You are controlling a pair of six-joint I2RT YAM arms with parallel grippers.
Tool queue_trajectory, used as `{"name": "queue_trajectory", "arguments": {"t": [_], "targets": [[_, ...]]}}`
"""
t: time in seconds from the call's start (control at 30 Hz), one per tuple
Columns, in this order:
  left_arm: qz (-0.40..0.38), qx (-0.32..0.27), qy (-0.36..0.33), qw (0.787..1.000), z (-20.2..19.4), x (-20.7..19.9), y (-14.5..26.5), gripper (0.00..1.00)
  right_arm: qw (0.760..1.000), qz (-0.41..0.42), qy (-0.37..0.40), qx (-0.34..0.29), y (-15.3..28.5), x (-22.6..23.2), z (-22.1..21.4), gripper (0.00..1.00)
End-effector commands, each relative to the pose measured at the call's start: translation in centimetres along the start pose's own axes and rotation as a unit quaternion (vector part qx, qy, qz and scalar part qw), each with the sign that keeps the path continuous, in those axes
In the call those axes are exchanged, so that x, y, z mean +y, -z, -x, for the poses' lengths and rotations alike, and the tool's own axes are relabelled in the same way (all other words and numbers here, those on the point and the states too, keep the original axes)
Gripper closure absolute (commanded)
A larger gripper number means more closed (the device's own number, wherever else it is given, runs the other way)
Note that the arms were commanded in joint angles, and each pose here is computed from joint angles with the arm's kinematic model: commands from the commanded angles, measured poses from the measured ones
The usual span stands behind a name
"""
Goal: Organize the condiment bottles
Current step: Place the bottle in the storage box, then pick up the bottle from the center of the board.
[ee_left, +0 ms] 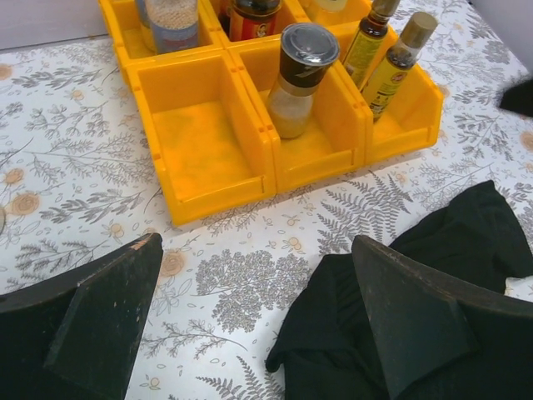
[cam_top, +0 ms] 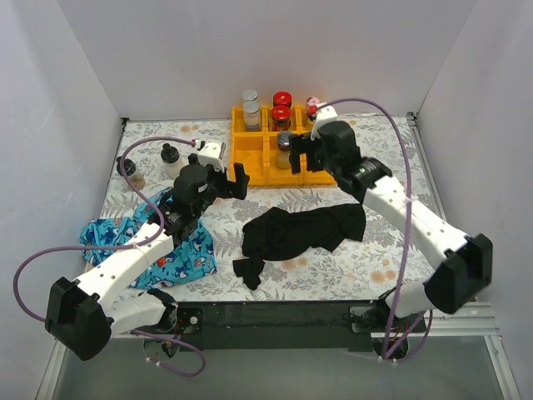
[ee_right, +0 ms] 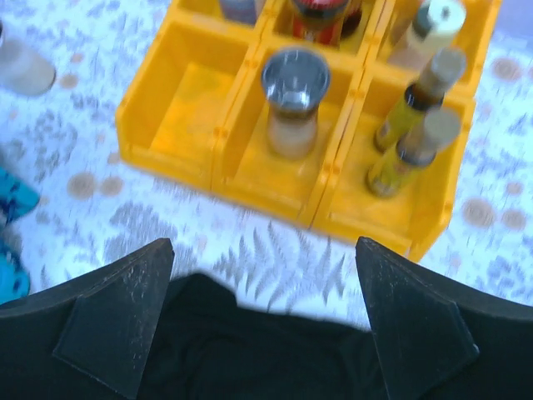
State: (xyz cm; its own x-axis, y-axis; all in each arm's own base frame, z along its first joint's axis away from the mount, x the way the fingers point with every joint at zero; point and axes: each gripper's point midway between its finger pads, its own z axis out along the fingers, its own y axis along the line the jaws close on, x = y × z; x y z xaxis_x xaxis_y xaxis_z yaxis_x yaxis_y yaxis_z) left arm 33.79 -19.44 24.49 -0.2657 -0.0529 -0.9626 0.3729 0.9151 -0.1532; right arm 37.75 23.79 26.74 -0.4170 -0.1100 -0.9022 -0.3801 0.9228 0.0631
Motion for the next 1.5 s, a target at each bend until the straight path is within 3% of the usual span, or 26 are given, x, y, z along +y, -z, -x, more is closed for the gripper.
{"name": "queue_trajectory", "arguments": {"t": [0.0,0.17,0.33,0.47,0.73,1.07,1.2,1.47], "targets": [[0.047,-0.023,0.008,0.999,0.5,1.9,1.3,0.02,0.999,0.033,-0.042,0.001,3.6,0.4,-3.3,0.01],[0.086,0.003,0.022,0.996,0.4,2.9,1.6,0.02,0.997,0.013,-0.049,-0.064,9.6,-2.2,-5.4,0.01],[0.095,0.005,0.051,0.994,2.1,5.0,1.6,0.02,0.993,-0.012,-0.053,-0.101,12.3,-4.0,-6.4,0.01],[0.154,-0.003,0.115,0.981,3.8,12.0,1.1,0.02,0.989,0.002,-0.068,-0.129,13.6,-3.9,-6.6,0.01],[0.231,0.035,0.151,0.961,2.2,20.0,-1.5,0.06,0.991,0.015,-0.063,-0.116,13.5,-3.7,-8.2,0.01],[0.270,0.067,0.119,0.953,-2.3,24.3,-5.2,0.02,0.992,0.021,-0.047,-0.118,13.3,-3.6,-9.1,0.01],[0.283,0.054,0.097,0.953,-2.6,25.6,-6.2,0.02,0.993,0.018,-0.037,-0.113,13.3,-3.8,-9.5,0.01],[0.299,0.035,0.071,0.951,-3.1,27.8,-8.9,0.11,0.991,0.016,-0.039,-0.130,14.2,-4.1,-9.3,0.01]]}}
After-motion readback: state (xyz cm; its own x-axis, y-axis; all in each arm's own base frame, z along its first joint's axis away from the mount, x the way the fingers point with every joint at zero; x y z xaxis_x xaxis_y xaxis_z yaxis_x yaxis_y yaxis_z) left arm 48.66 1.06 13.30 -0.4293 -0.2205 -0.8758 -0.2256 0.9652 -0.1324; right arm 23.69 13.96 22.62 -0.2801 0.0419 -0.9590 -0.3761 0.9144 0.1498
